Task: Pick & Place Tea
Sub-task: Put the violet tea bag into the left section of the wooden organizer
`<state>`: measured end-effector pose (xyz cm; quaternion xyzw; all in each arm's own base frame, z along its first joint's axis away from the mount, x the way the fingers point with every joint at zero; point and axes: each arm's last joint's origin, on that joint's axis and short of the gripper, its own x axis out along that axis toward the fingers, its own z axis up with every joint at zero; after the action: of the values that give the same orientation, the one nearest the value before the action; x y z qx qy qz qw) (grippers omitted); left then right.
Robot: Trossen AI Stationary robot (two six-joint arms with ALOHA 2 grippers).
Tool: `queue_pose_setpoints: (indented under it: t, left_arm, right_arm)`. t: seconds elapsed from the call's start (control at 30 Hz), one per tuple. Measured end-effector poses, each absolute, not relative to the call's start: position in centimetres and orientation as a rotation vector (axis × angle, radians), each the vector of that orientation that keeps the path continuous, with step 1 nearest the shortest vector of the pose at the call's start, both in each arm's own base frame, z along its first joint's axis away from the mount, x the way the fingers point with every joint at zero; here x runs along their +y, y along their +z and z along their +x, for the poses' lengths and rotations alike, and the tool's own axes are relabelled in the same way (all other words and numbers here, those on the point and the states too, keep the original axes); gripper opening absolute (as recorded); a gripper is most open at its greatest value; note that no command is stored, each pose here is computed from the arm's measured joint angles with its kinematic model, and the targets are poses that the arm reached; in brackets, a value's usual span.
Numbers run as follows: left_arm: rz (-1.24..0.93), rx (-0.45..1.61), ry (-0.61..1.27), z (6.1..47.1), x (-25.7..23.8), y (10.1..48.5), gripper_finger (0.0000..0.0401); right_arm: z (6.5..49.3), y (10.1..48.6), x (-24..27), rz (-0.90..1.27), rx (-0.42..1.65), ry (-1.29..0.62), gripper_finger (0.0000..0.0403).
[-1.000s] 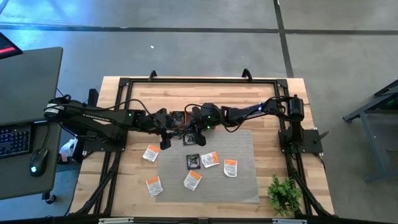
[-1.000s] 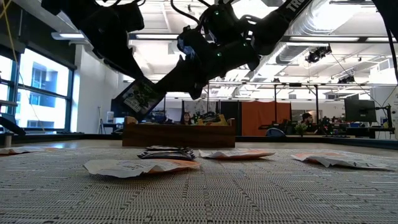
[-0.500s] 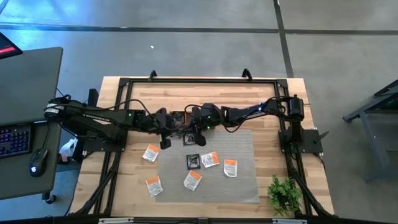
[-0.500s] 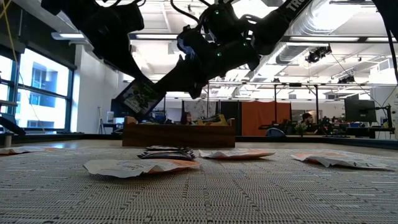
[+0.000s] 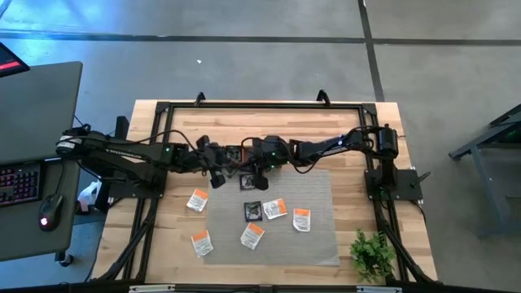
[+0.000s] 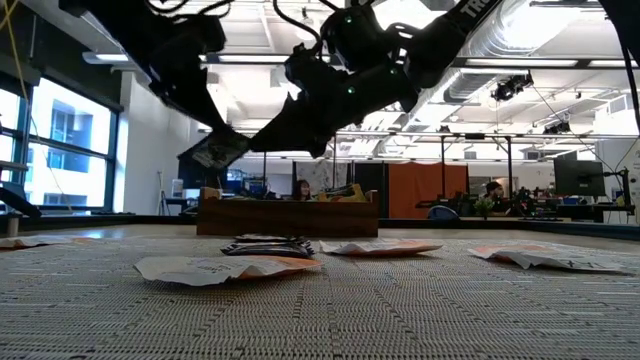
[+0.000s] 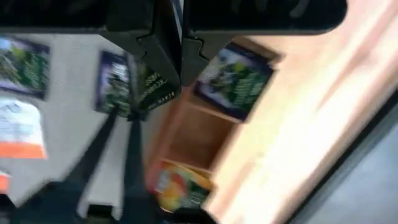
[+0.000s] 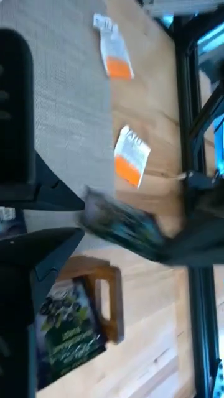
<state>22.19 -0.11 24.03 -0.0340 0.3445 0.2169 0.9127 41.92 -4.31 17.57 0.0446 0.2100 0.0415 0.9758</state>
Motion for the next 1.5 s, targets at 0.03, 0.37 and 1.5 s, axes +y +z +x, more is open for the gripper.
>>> queue_pose_setpoints:
  t: [0.03,0.37,1.5]
  left_arm:
    - [-0.077,0.696,0.476,22.0,0.0,24.2,0.0001]
    - [-0.098,0.612,0.632,21.4,1.9,25.3,0.0]
    - [-0.11,0.743,0.525,24.8,5.0,21.5,0.0001]
  right_arm:
    - [41.9,17.5,-4.4,0.089,0.431,0.072,0.0057]
    - [41.4,16.6,-4.5,0.086,0.536,-0.009,0.0094]
    - [41.4,16.5,-4.5,0.086,0.546,0.0,0.0094]
